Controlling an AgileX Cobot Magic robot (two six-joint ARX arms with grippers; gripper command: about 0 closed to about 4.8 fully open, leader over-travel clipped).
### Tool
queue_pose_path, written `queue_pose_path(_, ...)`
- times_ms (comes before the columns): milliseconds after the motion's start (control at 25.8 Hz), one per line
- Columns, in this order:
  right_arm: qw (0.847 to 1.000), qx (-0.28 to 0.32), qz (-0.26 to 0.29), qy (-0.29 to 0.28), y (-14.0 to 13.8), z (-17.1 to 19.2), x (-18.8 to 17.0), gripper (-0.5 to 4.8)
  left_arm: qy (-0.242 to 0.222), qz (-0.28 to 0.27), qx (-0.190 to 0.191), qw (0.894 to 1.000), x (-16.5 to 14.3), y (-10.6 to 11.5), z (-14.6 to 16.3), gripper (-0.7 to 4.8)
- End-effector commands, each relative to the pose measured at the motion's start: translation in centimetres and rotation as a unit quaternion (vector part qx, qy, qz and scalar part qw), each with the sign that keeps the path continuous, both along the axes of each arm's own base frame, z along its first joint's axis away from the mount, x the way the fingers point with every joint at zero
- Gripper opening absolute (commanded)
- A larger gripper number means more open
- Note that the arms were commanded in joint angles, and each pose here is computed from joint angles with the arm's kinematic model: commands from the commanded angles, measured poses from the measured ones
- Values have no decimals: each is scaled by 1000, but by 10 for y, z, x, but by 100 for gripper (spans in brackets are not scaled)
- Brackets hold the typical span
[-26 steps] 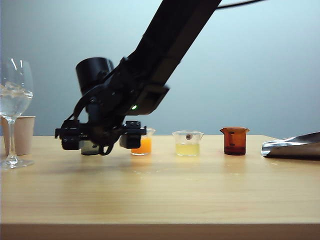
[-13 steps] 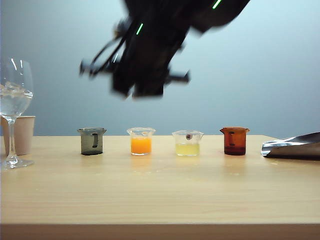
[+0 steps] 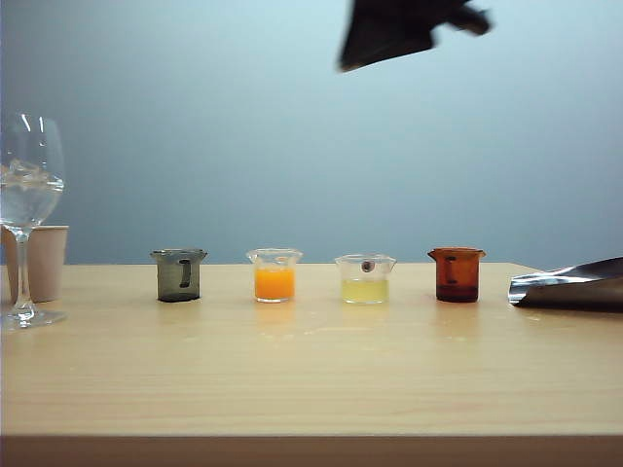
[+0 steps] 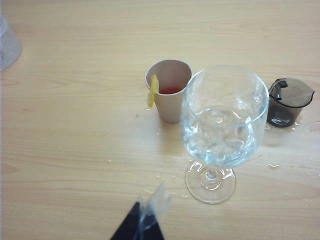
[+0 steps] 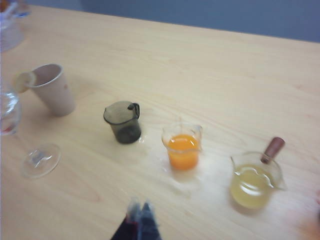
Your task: Pick up the first measuring cup from the left, pour the coconut rum inside into the goblet, and finally put the measuring cup back in its original place.
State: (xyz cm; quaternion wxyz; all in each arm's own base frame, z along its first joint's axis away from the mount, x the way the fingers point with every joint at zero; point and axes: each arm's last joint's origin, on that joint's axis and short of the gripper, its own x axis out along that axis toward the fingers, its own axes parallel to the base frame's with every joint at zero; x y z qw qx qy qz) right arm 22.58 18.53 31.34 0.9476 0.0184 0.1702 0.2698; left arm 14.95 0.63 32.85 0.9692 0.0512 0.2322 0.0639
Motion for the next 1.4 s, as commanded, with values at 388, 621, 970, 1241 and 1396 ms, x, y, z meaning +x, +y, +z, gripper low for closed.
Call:
queue_pose_path(388, 987, -18, -153, -35, -156, 18, -59, -6, -9, -1, 0, 1000, 0, 0, 3, 4)
queue_pose_path(621, 975, -30, -211, -67, -183, -5, -107, -6, -21, 2, 1, 1000, -7, 0, 4, 4)
queue_pose_path(970, 969, 3, -227, -99, -184, -60, -139, -6, -105, -20, -6, 994, -53, -2, 3, 4)
queue_pose_path(1241, 959, 16, -227, -169, -184, -109, -135, -6, -139, -23, -5, 990, -72, -2, -48, 4)
queue_pose_path(1396, 958, 8, -247, -147, -186, -134, -128, -6, -128, -23, -6, 991, -77, -3, -86, 4)
